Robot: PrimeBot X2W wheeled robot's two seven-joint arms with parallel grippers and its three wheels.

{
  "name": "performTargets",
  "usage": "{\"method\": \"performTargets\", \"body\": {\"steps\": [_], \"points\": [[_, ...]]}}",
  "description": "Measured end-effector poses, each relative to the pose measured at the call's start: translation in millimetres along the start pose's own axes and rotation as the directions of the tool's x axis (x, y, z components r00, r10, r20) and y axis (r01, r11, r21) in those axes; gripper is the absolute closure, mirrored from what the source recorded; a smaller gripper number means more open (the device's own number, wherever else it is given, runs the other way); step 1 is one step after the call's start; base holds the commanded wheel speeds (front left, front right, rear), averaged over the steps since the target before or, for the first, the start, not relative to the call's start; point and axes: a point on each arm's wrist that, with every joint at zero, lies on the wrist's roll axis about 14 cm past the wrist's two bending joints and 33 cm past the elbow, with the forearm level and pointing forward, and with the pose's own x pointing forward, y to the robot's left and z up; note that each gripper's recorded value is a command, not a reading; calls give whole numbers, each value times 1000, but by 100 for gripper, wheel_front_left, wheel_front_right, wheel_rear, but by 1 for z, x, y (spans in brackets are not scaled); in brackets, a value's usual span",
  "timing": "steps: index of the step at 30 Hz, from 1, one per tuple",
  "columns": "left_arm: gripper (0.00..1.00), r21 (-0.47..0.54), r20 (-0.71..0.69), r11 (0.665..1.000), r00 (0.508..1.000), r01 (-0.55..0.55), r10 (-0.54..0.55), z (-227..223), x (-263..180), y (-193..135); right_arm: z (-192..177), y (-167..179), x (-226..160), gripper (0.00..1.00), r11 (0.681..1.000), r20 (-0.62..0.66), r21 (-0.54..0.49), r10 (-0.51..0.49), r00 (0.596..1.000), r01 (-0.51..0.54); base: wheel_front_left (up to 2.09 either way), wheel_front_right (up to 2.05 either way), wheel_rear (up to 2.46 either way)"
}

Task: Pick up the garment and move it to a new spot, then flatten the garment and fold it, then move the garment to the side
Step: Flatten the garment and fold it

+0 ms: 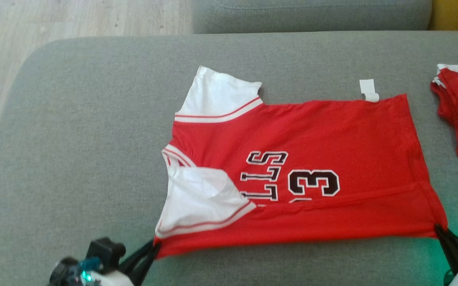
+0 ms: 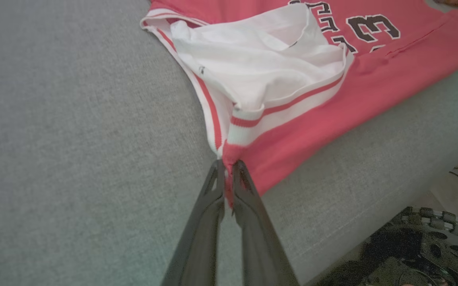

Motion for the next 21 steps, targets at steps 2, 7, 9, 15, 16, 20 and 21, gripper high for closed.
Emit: {"method": "performTargets", "body": {"steps": [2, 7, 9, 15, 16, 20, 21], "points": [[100, -31, -28, 1000, 1000, 4, -5, -10, -3, -5, -4, 1, -4, 100, 1000, -7, 5, 0, 1000, 0, 0, 0, 0], [0, -41, -27, 999, 1000, -6, 5, -9, 2, -4, 1, -1, -1, 0, 999, 3, 29, -16, 1000, 16, 0, 0, 0], [0, -32, -25, 999, 1000, -1, 0, -6, 7, -3, 6, -5, 1, 0, 999, 18, 35, -29, 999, 29, 0, 0, 0], [0, 102, 106, 995, 994, 18, -29, 69, 42, 18, 29, -12, 12, 0, 999, 68, 9, -49, 996, 48, 0, 0, 0], [0, 130, 137, 991, 990, 23, -41, 89, 50, 21, 32, -11, 16, 0, 999, 76, 4, -45, 996, 45, 0, 0, 0], [0, 243, 203, 969, 975, 37, -88, 163, 87, 38, 43, 0, 36, 0, 1000, 85, -9, -20, 996, 20, 0, 0, 0], [0, 252, 203, 967, 975, 41, -94, 177, 96, 41, 47, 3, 41, 0, 1000, 86, -12, -11, 996, 13, 0, 0, 0]]}}
